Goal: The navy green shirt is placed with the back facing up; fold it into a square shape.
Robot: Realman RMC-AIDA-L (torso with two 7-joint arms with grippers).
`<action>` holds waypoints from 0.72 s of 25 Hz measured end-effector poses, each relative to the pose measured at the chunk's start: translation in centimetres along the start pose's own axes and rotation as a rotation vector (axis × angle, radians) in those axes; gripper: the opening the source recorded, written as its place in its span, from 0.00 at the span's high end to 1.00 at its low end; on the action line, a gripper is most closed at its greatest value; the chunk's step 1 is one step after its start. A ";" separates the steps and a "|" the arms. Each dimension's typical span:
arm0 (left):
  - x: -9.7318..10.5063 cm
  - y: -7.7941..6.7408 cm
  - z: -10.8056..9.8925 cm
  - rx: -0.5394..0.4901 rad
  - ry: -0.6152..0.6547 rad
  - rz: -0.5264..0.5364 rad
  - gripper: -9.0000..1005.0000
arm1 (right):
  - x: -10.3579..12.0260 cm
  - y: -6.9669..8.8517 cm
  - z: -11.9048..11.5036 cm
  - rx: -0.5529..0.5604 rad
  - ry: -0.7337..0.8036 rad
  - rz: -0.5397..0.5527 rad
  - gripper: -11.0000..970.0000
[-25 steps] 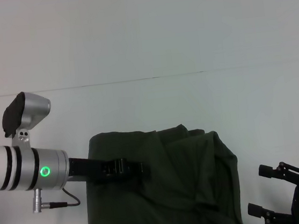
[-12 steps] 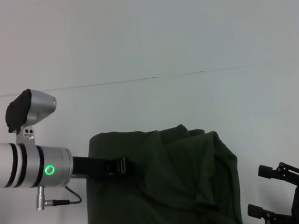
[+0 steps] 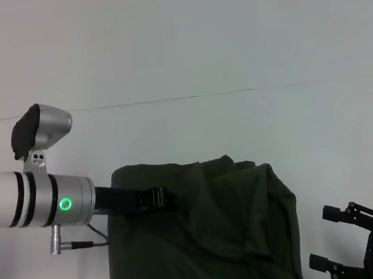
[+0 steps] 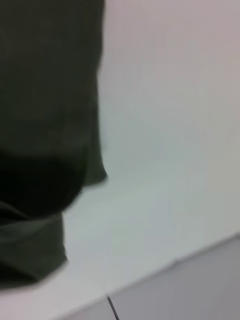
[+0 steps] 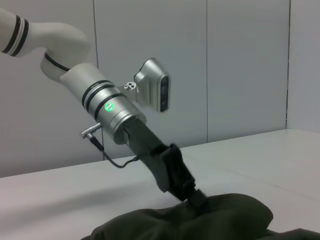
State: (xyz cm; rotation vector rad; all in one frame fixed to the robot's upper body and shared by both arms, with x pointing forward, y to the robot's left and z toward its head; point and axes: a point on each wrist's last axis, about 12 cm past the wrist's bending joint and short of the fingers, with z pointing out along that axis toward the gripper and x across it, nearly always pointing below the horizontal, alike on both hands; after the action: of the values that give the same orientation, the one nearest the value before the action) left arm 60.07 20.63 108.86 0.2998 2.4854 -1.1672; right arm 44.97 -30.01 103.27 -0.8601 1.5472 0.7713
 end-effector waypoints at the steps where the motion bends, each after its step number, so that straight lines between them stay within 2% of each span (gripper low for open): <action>1: -0.2 -0.3 -0.1 0.024 -0.012 -0.006 0.96 | 0.0 0.0 0.0 0.000 0.000 0.000 0.12; 6: -0.9 -1.5 0.1 0.107 -0.052 -0.030 0.96 | 0.0 0.0 0.0 -0.004 -0.004 0.000 0.13; 11: -1.2 -2.7 1.3 0.158 -0.094 -0.050 0.96 | -0.1 0.0 0.0 -0.005 -0.004 -0.001 0.13; 18: -1.2 -3.4 2.9 0.207 -0.186 -0.108 0.96 | 0.0 0.1 -0.1 -0.003 -0.005 -0.002 0.13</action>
State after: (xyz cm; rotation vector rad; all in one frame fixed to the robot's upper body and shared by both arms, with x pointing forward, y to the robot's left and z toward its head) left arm 60.67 16.18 110.04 0.1061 2.2483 -1.4305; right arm 44.88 -30.01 103.31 -0.8618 1.5410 0.7737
